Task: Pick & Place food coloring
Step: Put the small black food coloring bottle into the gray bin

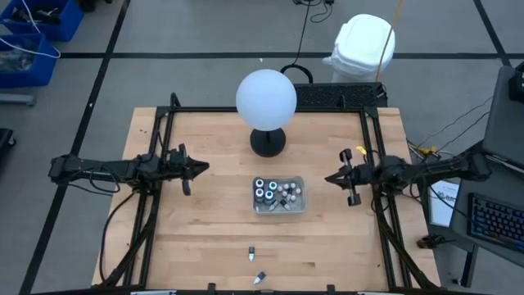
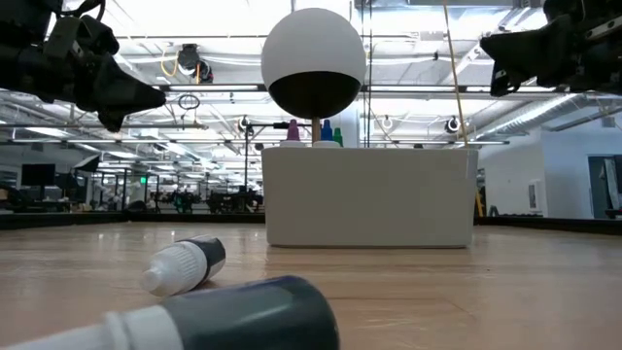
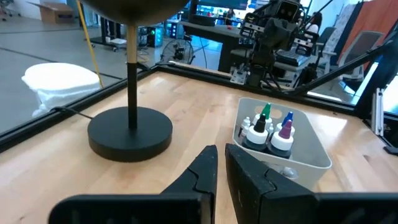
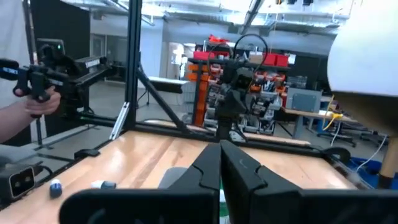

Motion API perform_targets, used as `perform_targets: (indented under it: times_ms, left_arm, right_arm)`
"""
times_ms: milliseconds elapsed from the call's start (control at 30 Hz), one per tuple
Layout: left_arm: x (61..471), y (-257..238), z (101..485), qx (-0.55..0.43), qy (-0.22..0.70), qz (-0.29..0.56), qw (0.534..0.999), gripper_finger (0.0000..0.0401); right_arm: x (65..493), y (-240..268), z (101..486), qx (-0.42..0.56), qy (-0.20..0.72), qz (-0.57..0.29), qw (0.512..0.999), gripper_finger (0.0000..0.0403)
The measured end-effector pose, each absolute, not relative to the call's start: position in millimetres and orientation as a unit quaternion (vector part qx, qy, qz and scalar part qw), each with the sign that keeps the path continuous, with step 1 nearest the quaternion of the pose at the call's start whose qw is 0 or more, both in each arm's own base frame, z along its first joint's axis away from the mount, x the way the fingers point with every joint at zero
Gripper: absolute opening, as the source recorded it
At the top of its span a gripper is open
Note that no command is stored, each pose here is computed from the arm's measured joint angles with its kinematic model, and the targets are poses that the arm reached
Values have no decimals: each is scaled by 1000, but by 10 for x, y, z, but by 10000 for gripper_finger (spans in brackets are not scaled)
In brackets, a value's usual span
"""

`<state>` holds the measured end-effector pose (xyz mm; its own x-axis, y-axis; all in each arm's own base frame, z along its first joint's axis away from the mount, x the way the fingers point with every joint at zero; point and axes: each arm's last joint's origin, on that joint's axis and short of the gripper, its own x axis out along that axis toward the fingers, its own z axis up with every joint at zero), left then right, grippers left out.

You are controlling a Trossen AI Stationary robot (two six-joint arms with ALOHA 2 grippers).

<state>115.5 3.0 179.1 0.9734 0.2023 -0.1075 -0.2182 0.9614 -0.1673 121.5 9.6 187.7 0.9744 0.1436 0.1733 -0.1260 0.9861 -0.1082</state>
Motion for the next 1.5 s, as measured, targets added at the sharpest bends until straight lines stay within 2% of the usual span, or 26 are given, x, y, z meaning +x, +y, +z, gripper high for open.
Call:
perform_targets:
  times_ms: [267, 433, 533, 733, 833, 1133, 1367, 1500]
  left_arm:
    - [1151, 30, 1769, -87, 57, 108, 989, 35]
    - [1141, 35, 1711, -12, 94, 113, 989, 35]
    - [1156, 37, 1744, -48, 89, 122, 987, 35]
    - [1294, -90, 1988, -50, 108, 21, 993, 20]
    - [1429, -185, 2109, -49, 128, -3, 990, 5]
    - [2055, -678, 2224, -3, 270, -78, 960, 10]
    - [2532, -1149, 2248, 83, 361, -131, 919, 16]
    - [2780, -1433, 2195, 162, 430, -168, 872, 17]
  right_arm:
    - [1136, 107, 1968, -63, -144, 87, 984, 0]
    - [1107, 104, 1992, -60, -157, 86, 982, 0]
    - [1099, 105, 2009, -63, -166, 86, 980, 0]
    - [1099, 105, 2008, -65, -166, 85, 980, 0]
    - [1099, 105, 2009, -69, -167, 85, 980, 0]
    - [1104, 105, 1993, -73, -159, 85, 981, 0]
    - [1107, 105, 1986, -72, -155, 85, 982, 0]
    - [1108, 106, 1985, -71, -155, 85, 982, 0]
